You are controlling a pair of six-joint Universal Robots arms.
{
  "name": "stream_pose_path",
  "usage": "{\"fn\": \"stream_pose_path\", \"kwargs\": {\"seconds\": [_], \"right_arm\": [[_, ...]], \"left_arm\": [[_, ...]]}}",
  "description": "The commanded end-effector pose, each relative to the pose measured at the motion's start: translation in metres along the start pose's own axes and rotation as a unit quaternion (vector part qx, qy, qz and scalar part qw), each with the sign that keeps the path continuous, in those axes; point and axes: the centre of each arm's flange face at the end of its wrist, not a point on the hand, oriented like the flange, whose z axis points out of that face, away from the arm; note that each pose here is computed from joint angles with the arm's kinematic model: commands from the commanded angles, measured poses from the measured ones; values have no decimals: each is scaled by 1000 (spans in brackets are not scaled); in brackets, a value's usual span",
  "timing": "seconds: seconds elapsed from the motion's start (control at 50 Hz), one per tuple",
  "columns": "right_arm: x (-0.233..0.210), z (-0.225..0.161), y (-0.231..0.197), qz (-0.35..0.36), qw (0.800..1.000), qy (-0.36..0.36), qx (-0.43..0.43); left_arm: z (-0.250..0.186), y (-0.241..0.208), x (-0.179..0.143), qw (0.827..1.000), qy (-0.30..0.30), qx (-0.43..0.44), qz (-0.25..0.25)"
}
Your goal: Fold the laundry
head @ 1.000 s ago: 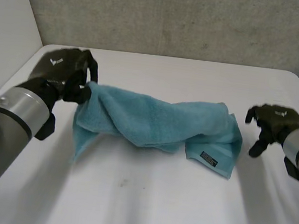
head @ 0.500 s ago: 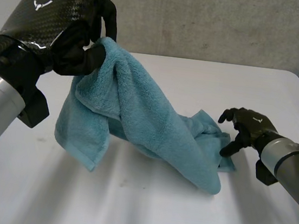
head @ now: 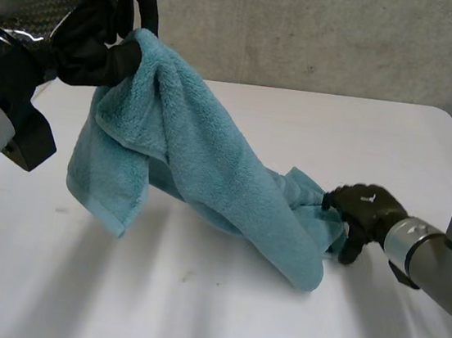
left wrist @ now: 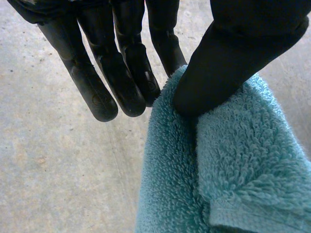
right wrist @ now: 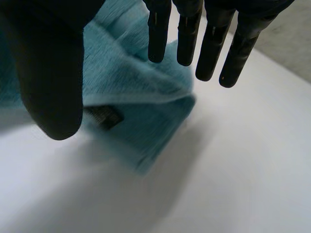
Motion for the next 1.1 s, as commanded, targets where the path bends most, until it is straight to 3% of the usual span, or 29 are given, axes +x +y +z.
{"fn": "stream_pose_path", "kwargs": {"seconds": [0.02, 0.16, 0.44, 0.5, 0.64, 0.84, 0.94, 1.02, 1.1], "right_arm": [[-15, -16, 8, 81, 996, -46, 4], [-40, -19, 6, 170, 979, -106, 26], [-55, -17, 9, 182, 975, -119, 38], [-44, -22, -3, 178, 977, -102, 58], [67, -87, -73, 169, 965, 58, 193], [86, -126, -139, 140, 947, 60, 283], [85, -108, -135, 157, 950, 40, 266], [33, -84, -139, 149, 957, -42, 245], [8, -61, -128, 157, 962, -71, 210]], "left_arm": [[2, -1, -1, 1000, 0, 4, -1], [3, 2, -1, 1000, -1, 0, -1], [5, 1, -3, 1000, -7, 2, -2], [5, 1, -6, 1000, -12, 3, 0], [2, -8, -7, 1000, -15, 17, 1], [-3, -19, -6, 999, -13, 36, 1], [-2, -15, -9, 999, -18, 31, 2], [7, -1, -33, 998, -58, 11, 13], [12, 13, -56, 995, -96, -7, 22]]}}
